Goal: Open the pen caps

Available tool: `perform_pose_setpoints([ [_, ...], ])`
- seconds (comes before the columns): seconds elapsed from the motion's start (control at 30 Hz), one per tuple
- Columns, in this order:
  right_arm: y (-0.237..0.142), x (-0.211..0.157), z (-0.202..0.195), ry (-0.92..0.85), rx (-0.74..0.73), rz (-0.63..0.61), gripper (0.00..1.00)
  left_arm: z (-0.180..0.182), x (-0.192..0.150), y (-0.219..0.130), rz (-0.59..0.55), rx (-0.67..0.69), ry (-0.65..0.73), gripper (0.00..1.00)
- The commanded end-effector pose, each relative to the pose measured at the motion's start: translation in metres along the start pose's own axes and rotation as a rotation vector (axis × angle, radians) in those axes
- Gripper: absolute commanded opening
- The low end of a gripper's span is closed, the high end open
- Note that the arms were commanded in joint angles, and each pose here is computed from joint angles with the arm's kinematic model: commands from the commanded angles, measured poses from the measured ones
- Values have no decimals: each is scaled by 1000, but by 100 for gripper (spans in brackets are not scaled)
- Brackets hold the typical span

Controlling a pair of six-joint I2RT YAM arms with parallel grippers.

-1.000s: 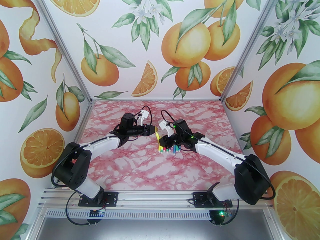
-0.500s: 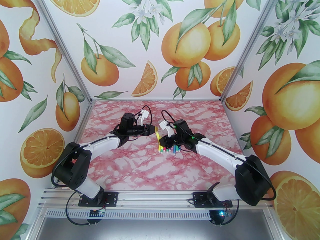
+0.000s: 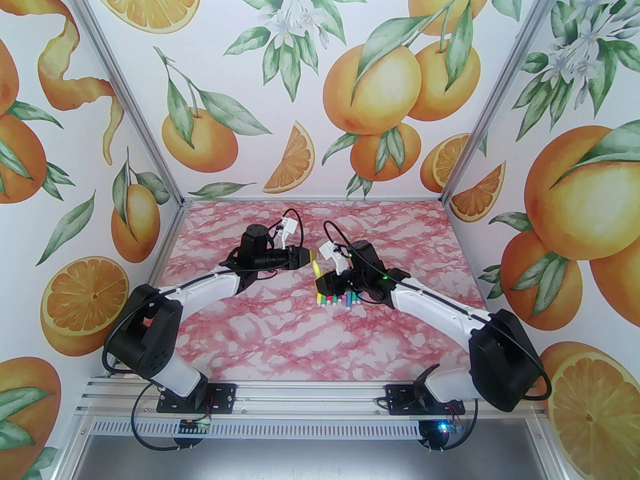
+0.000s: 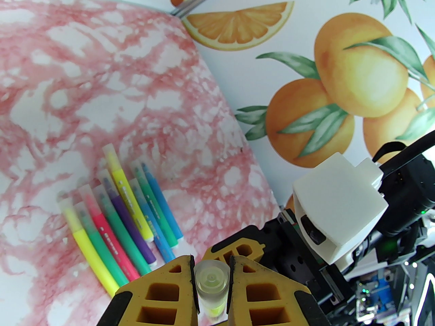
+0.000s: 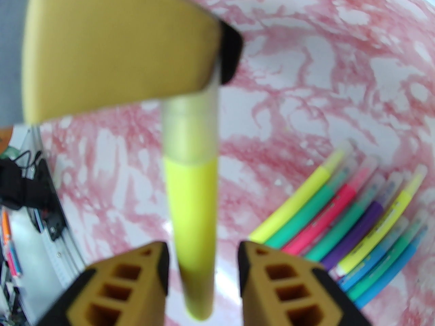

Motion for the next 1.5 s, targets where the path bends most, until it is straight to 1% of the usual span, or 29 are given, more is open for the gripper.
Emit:
perform_pose_setpoints([
  [0.0,1,1,1,-11,7,-29,34,-11,18,1,-48,-35,42,0],
  [0.07,2,1,1,-11,8,-27,30,-11,18,1,-52,-36,42,0],
  [0.2,2,0,2,-17,12,-23,17,-8,19,0,-61,-16,29,0],
  [0.37,0,-7,0,-19,10,5,2,4,26,-13,-139,84,-15,0],
  [0.4,-1,-9,0,-20,10,9,0,5,28,-16,-153,96,-17,0],
  [0.6,-4,-23,-3,-18,17,28,0,12,39,-31,-213,186,-40,0],
  [0.7,-4,-29,-4,-20,31,37,0,19,42,-36,-260,248,-90,0],
  [0.93,-7,-37,-6,-35,48,30,0,32,49,-40,-333,243,-198,0],
  [1.13,-8,-42,-6,-41,60,22,0,33,57,-44,-354,247,-220,0],
  [1.2,-10,-42,-6,-41,53,11,0,31,59,-45,-338,261,-198,0],
  [1.27,-12,-39,-6,-43,30,-11,0,29,61,-47,-295,308,-160,0],
  [1.33,-16,-35,-9,-40,-37,-44,0,28,61,-51,-228,392,-107,0],
  [1.4,-20,-30,-17,-27,-140,-78,0,28,58,-55,-159,471,-68,0],
  [1.47,-23,-24,-24,-10,-203,-94,0,29,55,-60,-99,547,-29,0],
])
Point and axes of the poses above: each hand's point on the last joint's axis, 136 mm out from that joint toward the fingers, its own y axis out along the fingers, its own z axis along the line the jaws close on, x = y × z, the point moved 10 cm from there along -y, back along the fingers, and after that the axes turned 11 degrees about y, right-handed, at the moved point
